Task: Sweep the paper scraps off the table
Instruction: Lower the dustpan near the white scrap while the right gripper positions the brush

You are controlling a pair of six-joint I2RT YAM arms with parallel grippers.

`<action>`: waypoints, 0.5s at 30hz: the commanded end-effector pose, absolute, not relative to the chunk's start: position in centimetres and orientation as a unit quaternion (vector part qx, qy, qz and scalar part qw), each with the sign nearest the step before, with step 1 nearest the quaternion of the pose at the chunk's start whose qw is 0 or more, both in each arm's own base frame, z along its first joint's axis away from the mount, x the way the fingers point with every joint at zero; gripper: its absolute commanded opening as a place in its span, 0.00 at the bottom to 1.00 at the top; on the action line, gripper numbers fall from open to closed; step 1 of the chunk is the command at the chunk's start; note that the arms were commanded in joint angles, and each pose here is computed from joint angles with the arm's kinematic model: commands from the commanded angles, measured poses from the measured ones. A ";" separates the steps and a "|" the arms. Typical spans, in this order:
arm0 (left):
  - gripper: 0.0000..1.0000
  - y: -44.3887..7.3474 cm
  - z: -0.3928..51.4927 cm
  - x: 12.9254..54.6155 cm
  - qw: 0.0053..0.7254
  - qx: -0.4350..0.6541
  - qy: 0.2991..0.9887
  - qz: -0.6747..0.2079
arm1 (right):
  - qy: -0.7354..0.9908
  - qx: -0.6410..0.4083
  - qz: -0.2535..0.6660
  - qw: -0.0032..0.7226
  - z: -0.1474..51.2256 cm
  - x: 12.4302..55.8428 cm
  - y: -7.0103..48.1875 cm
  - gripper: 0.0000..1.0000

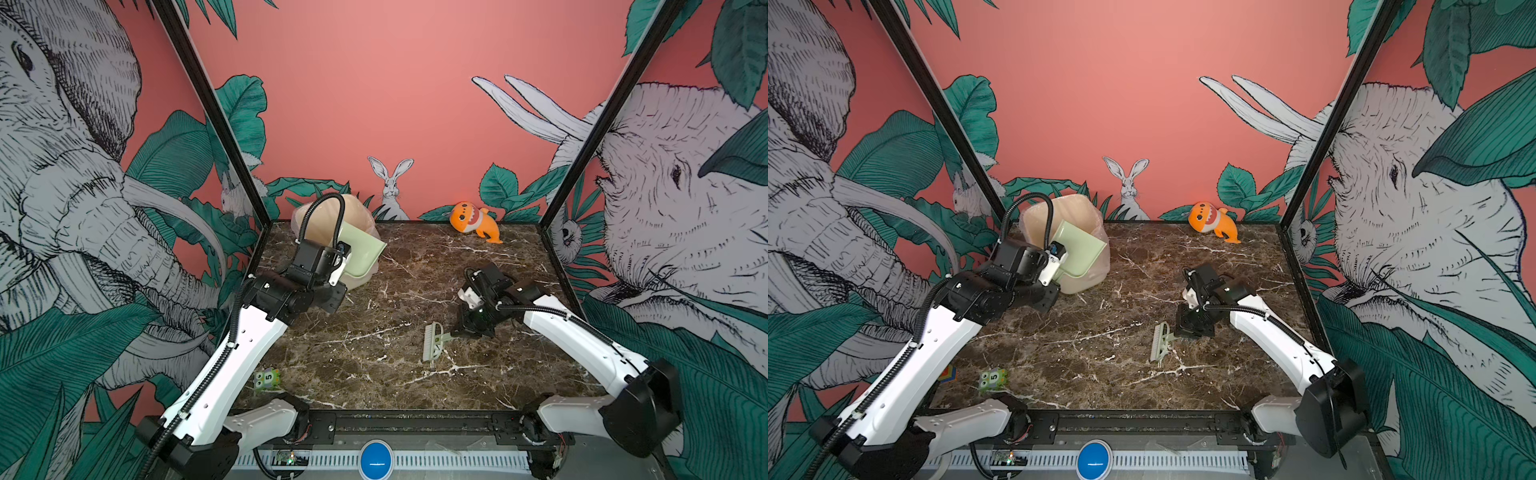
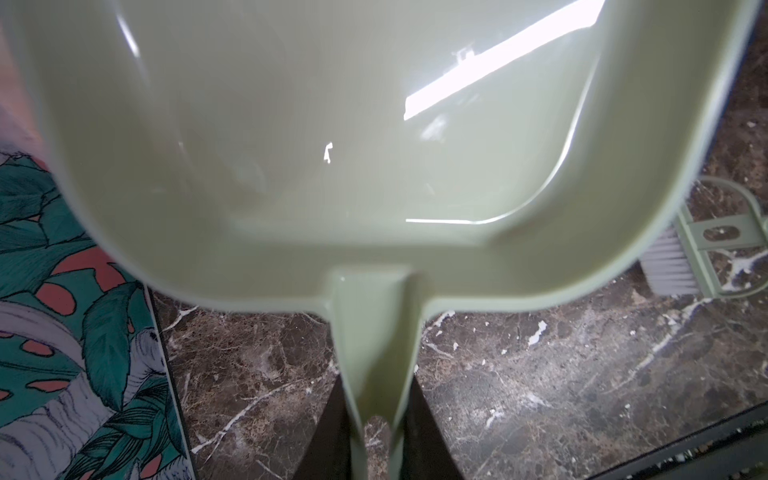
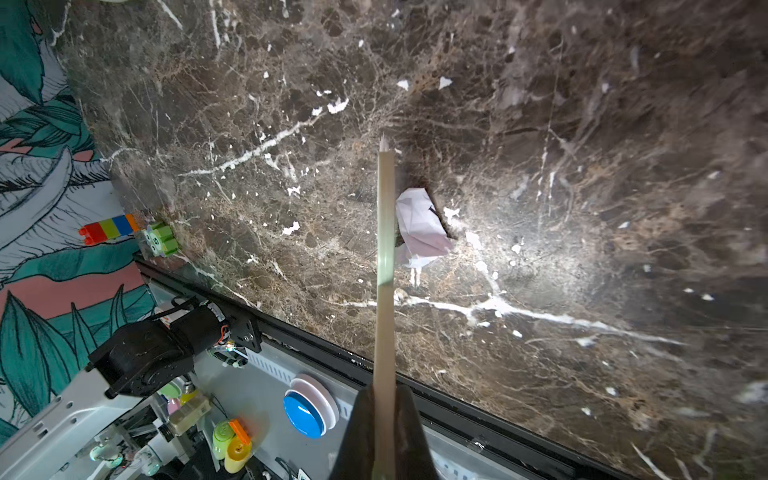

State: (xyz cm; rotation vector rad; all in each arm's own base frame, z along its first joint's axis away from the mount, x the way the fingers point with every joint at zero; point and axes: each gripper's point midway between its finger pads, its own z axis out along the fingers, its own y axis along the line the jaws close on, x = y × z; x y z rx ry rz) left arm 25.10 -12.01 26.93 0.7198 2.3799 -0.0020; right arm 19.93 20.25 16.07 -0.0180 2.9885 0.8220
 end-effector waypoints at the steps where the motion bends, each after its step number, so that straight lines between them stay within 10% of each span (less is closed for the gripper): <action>1: 0.18 -12.8 25.7 23.3 0.295 0.301 0.907 -0.013 | 0.968 -0.035 0.244 0.047 18.3 19.7 19.1 0.00; 15: 0.18 -19.4 17.4 16.4 0.175 0.419 0.889 -0.055 | 0.986 -0.140 0.065 0.061 19.8 19.8 14.6 0.00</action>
